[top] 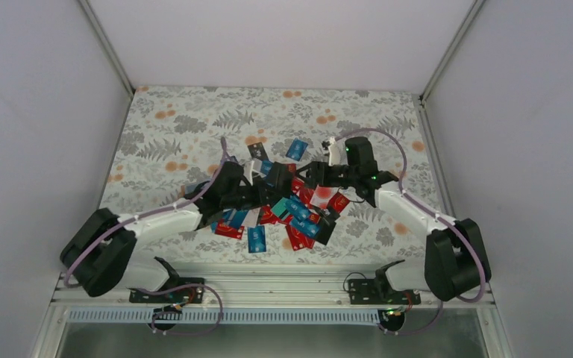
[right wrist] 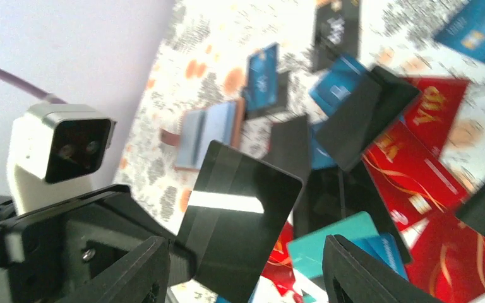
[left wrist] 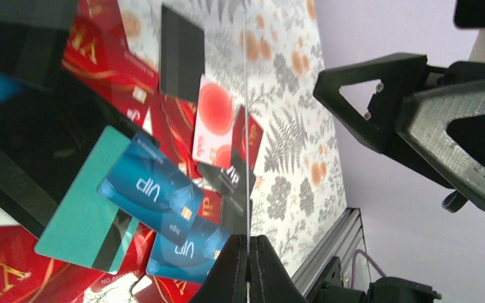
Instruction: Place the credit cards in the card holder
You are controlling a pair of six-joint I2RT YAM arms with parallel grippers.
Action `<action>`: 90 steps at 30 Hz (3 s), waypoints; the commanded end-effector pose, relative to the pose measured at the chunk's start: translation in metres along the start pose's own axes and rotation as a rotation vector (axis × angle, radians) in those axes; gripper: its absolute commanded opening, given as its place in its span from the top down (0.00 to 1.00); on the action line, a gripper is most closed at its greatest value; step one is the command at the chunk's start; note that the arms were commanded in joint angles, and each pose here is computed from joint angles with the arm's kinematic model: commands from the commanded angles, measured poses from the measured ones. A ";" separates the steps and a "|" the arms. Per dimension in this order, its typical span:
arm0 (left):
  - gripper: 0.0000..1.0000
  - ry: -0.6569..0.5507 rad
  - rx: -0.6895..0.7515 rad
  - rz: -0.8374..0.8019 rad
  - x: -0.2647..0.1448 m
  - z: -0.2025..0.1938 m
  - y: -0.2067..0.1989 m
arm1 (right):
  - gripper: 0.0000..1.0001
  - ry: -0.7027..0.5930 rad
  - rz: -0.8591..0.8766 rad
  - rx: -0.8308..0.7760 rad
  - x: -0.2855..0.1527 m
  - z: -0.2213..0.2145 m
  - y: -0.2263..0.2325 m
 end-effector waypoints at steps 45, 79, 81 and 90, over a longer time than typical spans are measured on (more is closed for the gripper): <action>0.98 -0.123 0.286 -0.453 -0.132 0.022 -0.136 | 0.66 -0.111 0.618 -0.202 -0.045 0.087 0.127; 0.38 -0.239 0.459 -0.244 -0.161 0.030 -0.129 | 0.96 0.044 0.729 -0.279 -0.029 0.073 0.139; 0.42 -0.234 0.475 -0.254 -0.163 0.029 -0.130 | 0.96 0.055 0.749 -0.294 -0.030 0.072 0.141; 0.55 -0.211 0.473 -0.277 -0.159 0.031 -0.130 | 0.96 0.075 0.803 -0.330 -0.032 0.068 0.149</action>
Point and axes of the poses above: each gripper's point midway between its finger pads, its own x axis out along the fingers, its own y axis along the line the jaws close on, z = x × y, the point moved 5 cm from there along -x, back along the fingers, and after that the axes turned 13 degrees about -x, right-handed, at the moved point
